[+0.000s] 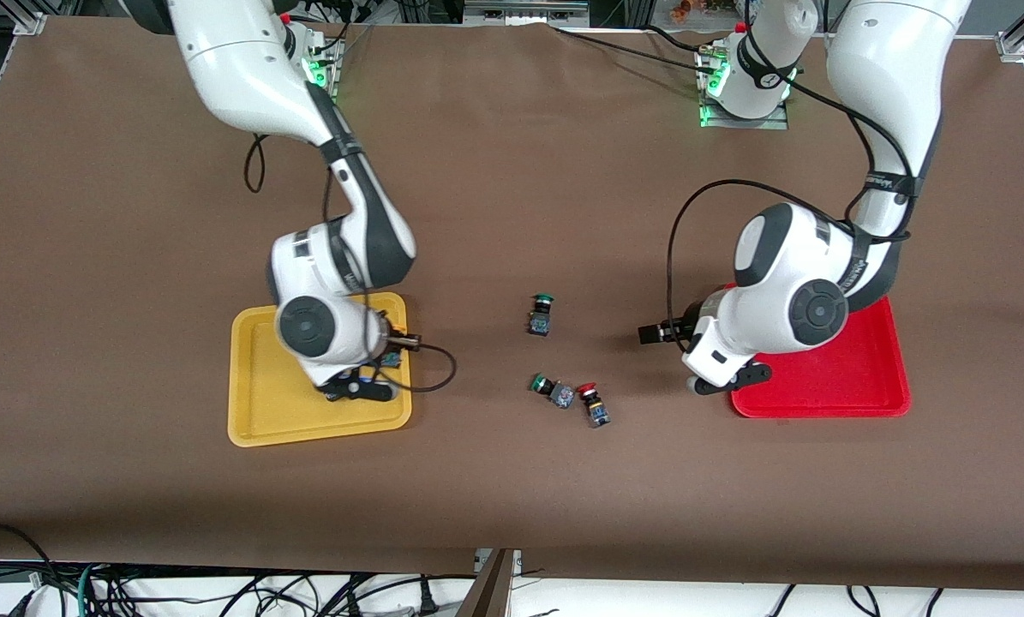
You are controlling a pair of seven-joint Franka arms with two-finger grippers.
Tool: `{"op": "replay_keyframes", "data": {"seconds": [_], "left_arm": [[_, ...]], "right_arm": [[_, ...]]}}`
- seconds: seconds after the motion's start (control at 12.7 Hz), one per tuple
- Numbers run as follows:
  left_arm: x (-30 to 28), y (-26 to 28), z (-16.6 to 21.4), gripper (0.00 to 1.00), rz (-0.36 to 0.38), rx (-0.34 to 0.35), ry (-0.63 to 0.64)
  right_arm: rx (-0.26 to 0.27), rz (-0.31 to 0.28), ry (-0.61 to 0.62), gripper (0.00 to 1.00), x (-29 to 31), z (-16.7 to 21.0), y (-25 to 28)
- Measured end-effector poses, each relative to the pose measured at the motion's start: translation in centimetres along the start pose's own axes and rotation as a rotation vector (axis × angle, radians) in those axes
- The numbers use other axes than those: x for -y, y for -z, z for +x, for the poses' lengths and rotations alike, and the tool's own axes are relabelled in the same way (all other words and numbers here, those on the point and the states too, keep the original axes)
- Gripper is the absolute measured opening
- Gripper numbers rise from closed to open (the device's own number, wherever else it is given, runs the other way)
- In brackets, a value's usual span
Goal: Place red and yellow buttons in trays
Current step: 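Drop the orange button in the yellow tray while the left gripper grasps a red button, then return the right arm to rest while the left gripper lifts the red button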
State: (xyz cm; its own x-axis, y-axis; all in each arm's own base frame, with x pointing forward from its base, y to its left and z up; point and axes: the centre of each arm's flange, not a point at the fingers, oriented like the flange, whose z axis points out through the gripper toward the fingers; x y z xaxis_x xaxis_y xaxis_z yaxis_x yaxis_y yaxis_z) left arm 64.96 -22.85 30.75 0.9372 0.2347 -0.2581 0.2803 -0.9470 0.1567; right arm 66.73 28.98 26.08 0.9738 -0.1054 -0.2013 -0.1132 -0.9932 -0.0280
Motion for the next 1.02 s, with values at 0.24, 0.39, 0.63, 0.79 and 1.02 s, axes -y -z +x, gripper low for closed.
{"op": "replay_keyframes", "data": {"seconds": [0.24,0.39,0.63,0.79,1.02], "left_arm": [[-2.7,-2.0,0.5,1.0,-0.064,-0.087,0.137],[-6.2,-5.3,-0.6,1.0,-0.109,-0.128,0.227],[-7.7,-9.9,0.5,1.0,-0.184,-0.224,0.28],[-5.7,-10.5,3.7,1.0,-0.175,-0.291,0.297],[-5.9,-11.1,4.6,1.0,-0.155,-0.32,0.268]], "right_arm": [[0.0,-0.013,0.007,0.48,-0.7,0.4,-2.7],[-0.012,-0.013,0.017,0.7,-0.1,0.2,-2.8],[-0.082,0.008,0.021,1.0,-0.7,0.0,3.6],[-0.118,0.02,0.037,1.0,-3.0,-0.7,10.1],[-0.073,0.028,0.099,1.0,-6.4,-4.0,18.4]]}}
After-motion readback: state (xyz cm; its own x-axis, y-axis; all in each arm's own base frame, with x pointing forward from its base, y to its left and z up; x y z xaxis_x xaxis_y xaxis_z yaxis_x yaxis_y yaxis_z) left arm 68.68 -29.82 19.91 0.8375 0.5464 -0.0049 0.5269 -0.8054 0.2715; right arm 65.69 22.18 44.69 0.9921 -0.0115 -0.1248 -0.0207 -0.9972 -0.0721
